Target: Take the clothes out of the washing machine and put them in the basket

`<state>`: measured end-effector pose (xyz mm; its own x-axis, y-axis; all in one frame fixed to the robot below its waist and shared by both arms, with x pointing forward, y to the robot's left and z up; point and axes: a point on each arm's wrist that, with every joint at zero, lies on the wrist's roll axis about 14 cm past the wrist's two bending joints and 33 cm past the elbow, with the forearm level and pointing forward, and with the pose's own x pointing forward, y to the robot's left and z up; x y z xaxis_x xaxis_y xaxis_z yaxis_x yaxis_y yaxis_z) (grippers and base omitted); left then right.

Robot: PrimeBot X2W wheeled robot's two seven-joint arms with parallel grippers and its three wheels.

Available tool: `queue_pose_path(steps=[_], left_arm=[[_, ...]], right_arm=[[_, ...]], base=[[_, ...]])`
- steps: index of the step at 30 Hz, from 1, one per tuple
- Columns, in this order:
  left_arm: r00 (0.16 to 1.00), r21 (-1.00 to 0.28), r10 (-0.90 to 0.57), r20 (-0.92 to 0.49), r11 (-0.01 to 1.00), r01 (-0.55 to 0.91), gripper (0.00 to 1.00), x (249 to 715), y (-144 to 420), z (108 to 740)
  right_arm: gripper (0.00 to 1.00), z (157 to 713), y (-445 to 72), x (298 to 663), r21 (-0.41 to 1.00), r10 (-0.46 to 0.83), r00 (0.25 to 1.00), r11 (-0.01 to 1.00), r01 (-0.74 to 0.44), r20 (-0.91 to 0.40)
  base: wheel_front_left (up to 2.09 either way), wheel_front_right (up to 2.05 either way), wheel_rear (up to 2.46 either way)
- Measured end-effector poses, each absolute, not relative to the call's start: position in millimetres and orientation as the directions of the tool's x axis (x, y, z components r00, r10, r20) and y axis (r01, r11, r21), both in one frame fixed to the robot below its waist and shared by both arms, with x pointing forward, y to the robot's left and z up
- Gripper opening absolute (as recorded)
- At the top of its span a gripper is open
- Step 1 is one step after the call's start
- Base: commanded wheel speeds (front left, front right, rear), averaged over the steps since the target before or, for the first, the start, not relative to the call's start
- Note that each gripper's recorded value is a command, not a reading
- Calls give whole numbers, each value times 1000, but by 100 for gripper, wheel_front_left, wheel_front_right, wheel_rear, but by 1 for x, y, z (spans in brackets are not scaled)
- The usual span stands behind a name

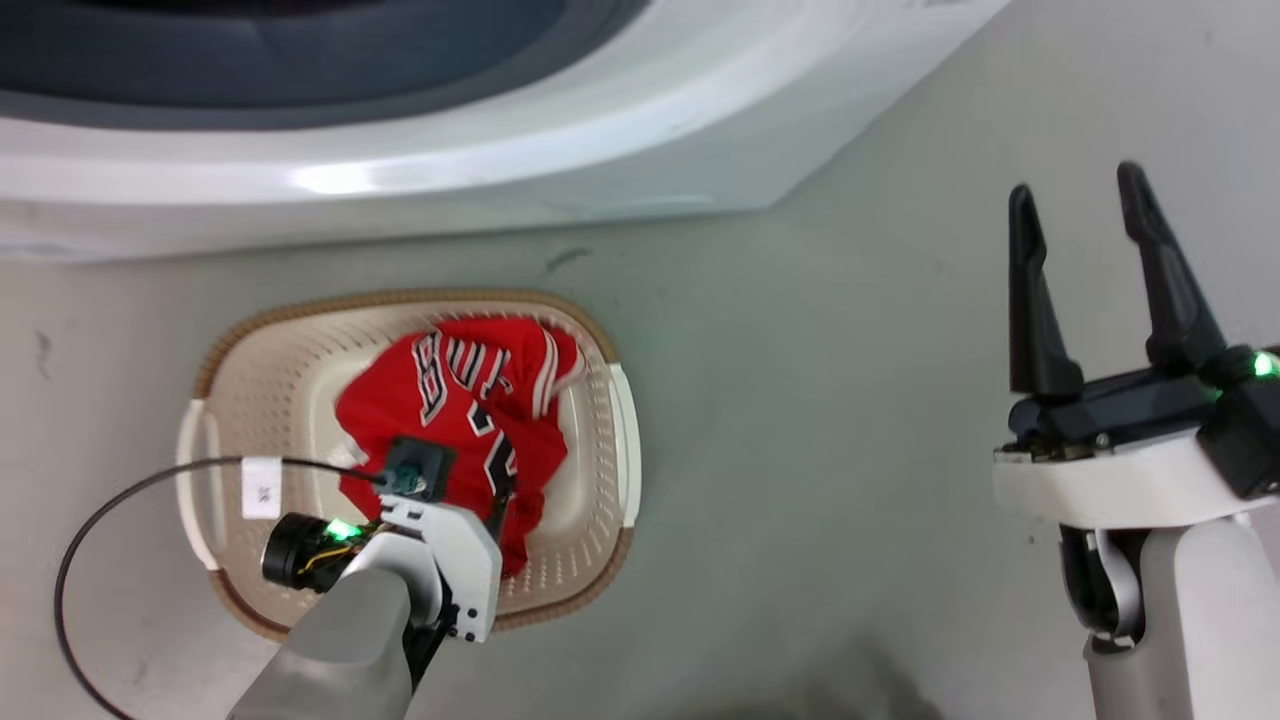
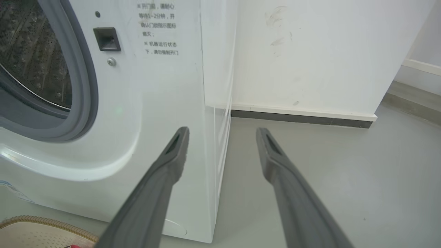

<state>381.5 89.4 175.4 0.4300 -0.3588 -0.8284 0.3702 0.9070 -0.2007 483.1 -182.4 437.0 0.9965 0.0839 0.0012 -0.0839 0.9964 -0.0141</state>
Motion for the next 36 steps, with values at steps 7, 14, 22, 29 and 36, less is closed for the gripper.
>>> queue_pose_path(steps=[7, 14, 22, 29, 36], left_arm=[[657, -143, -304, -690, 947, 288, 100, 426, 101, 238], [851, -86, -221, -477, 975, 206, 100, 450, 124, 316], [969, -52, -88, -230, 996, 78, 100, 445, 156, 401], [998, -46, 15, -60, 999, -18, 100, 423, 176, 458], [997, -8, 65, 43, 998, -65, 100, 398, 187, 492]], right_arm=[[100, 467, -176, 465, -14, 97, 994, 995, -97, 50], [100, 489, -168, 447, -13, 114, 990, 994, -113, 88], [100, 513, -159, 427, -11, 135, 982, 991, -135, 136], [100, 528, -156, 409, -11, 143, 976, 990, -143, 166], [100, 537, -154, 392, -10, 148, 972, 989, -148, 184]], base=[[0, 0, 0], [0, 0, 0], [0, 0, 0], [0, 0, 0], [0, 0, 0]])
